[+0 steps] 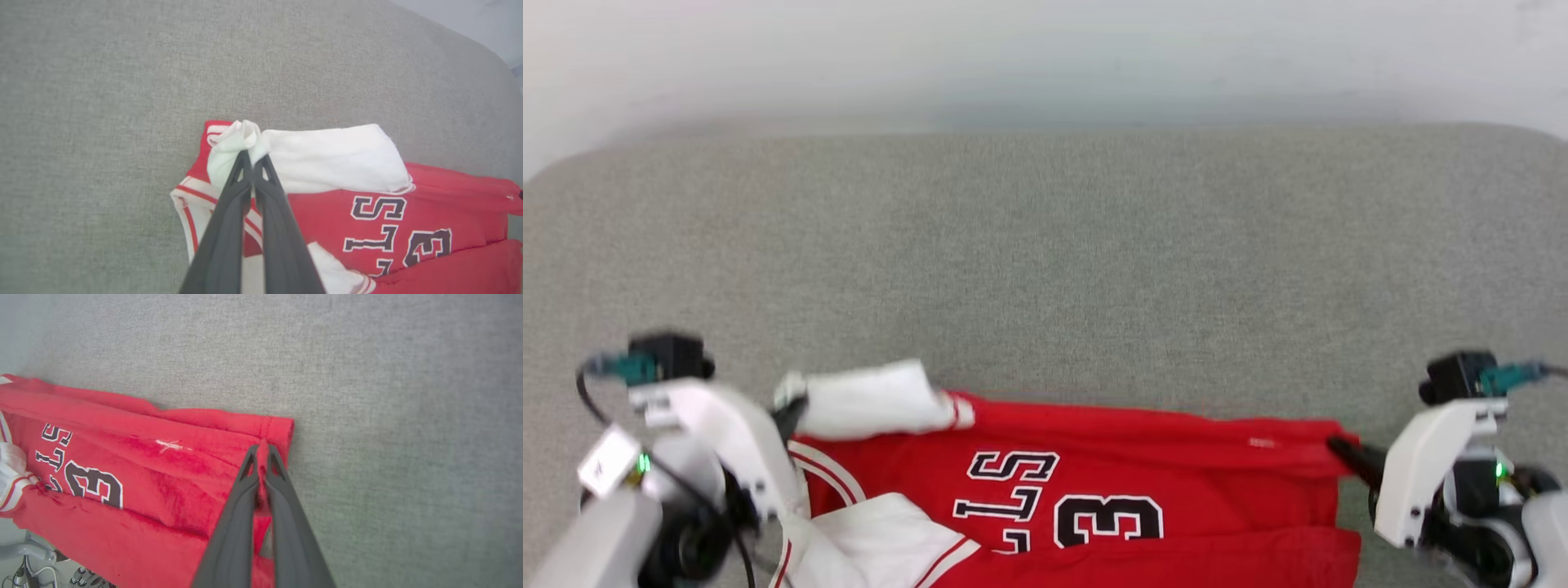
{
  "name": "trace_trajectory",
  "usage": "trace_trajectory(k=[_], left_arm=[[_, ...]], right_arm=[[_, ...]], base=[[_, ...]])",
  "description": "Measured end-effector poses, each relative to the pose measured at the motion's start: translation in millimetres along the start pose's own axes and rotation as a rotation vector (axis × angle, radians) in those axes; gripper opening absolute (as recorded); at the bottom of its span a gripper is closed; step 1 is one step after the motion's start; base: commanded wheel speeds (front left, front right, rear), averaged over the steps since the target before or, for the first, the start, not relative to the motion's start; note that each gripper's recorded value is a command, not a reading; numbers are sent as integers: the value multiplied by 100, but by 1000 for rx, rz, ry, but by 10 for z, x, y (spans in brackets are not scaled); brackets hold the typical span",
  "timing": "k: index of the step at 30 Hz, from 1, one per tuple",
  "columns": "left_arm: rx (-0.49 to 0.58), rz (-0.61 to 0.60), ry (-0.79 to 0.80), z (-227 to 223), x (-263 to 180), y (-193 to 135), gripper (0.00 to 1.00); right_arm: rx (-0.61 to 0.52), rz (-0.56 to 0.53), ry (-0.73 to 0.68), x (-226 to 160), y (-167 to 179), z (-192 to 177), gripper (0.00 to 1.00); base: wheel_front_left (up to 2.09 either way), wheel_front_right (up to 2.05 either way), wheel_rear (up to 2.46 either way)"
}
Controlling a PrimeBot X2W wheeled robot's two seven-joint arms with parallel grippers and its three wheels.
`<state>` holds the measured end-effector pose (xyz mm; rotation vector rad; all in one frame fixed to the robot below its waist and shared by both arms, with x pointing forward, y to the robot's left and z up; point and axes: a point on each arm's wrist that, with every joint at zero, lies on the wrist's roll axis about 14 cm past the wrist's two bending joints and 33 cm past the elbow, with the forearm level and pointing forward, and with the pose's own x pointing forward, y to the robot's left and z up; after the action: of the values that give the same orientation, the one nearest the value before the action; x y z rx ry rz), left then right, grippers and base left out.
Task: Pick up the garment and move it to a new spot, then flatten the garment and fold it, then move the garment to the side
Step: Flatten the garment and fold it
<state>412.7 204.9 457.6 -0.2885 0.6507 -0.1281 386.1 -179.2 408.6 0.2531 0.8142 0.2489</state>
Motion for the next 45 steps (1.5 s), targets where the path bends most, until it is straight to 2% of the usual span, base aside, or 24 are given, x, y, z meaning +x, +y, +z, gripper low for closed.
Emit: trace_trajectory(k=[10, 24, 25, 26, 27, 28, 29, 30, 31, 39, 45], left_arm=[[-134, 58, 103, -834, -370, 103, 0], [-201, 98, 174, -1307, -515, 169, 0], [-204, 99, 175, -1331, -510, 170, 0], [-205, 99, 178, -1352, -507, 166, 0], [-207, 100, 179, -1368, -501, 165, 3], [-200, 105, 173, -1371, -495, 174, 32], [-197, 105, 168, -1364, -484, 176, 32], [-197, 97, 162, -1349, -470, 156, 96], [-194, 90, 149, -1319, -456, 135, 100], [-125, 70, -73, -788, -431, 62, 100], [-51, 28, -326, -239, -525, -111, 100]], right_arm=[[181, -30, -1, -133, -55, -541, 0], [290, -55, 10, -222, -51, -942, 0], [292, -54, 14, -224, -40, -970, 18], [295, -52, 11, -226, -27, -975, 61], [297, -51, 3, -228, -18, -970, 100], [289, -53, -10, -232, -15, -946, 100], [284, -53, -29, -237, -10, -907, 100], [278, -53, -46, -243, -5, -872, 100], [266, -52, -60, -249, 7, -831, 100], [168, -79, -228, -485, -80, -319, 100], [142, -116, -154, -632, -155, -367, 100]], base=[[0, 0, 0], [0, 0, 0], [0, 0, 0], [0, 0, 0], [0, 0, 0], [0, 0, 0], [0, 0, 0], [0, 0, 0], [0, 0, 0], [0, 0, 0], [0, 0, 0]])
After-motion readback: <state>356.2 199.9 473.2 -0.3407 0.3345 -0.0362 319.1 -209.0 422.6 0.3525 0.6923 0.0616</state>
